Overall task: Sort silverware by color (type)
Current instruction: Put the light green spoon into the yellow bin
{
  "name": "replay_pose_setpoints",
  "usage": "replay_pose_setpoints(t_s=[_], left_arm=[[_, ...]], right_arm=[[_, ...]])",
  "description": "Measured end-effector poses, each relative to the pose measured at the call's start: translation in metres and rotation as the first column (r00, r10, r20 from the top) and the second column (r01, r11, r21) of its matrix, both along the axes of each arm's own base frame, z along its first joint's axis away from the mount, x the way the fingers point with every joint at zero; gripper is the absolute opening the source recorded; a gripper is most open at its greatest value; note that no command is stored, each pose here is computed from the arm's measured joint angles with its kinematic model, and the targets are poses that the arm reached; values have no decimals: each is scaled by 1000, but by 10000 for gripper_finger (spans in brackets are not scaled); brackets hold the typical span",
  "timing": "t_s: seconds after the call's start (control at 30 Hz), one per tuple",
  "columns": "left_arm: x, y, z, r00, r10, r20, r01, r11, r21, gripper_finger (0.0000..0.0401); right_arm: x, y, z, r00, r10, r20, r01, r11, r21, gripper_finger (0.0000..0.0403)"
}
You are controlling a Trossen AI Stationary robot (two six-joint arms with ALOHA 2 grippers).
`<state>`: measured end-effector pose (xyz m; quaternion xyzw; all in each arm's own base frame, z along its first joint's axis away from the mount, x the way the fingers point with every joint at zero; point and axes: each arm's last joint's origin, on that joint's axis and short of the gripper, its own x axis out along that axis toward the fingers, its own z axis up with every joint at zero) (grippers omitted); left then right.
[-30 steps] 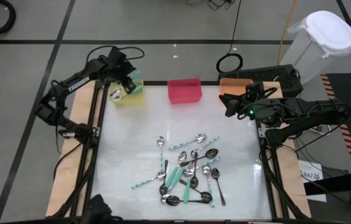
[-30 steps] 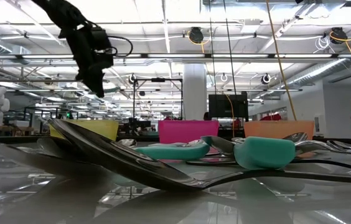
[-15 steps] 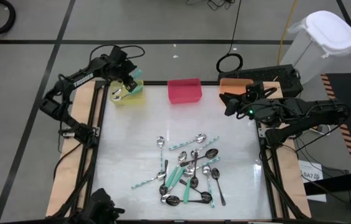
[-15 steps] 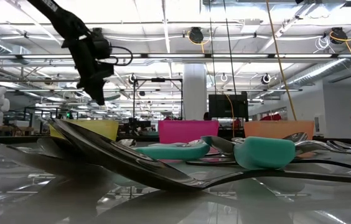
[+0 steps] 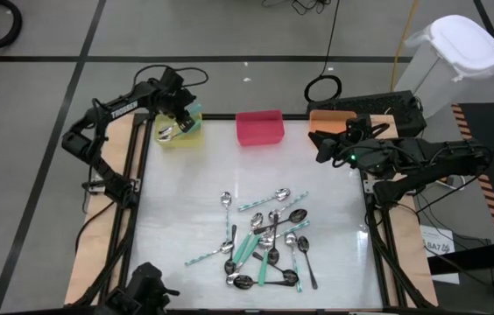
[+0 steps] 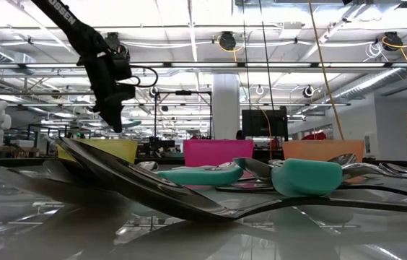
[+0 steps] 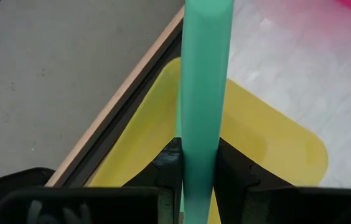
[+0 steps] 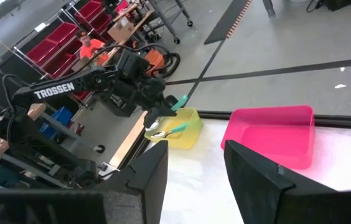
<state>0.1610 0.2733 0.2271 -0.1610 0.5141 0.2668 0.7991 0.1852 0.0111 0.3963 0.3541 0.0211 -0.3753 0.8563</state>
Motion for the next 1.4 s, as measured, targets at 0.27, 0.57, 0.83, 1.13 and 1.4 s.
replay_pose_setpoints(t_s=[0.27,0.57,0.83,1.13,1.4], left_arm=[[-2,5,-18,998,-8,-57,4,998,-65,59],[0,6,-26,993,-61,-97,54,996,-75,59],[-2,8,-35,990,-67,-120,53,992,-118,59],[-1,9,-48,982,-72,-175,43,986,-163,59],[-2,10,-48,978,-53,-202,24,989,-145,100]], right_arm=[[0,0,0,1000,1,-11,-1,1000,-14,155],[0,0,0,1000,-3,0,3,1000,-1,155],[0,0,0,1000,-3,-1,3,1000,-1,155],[0,0,0,1000,-5,3,5,1000,3,155],[0,0,0,1000,-5,3,5,1000,3,155]])
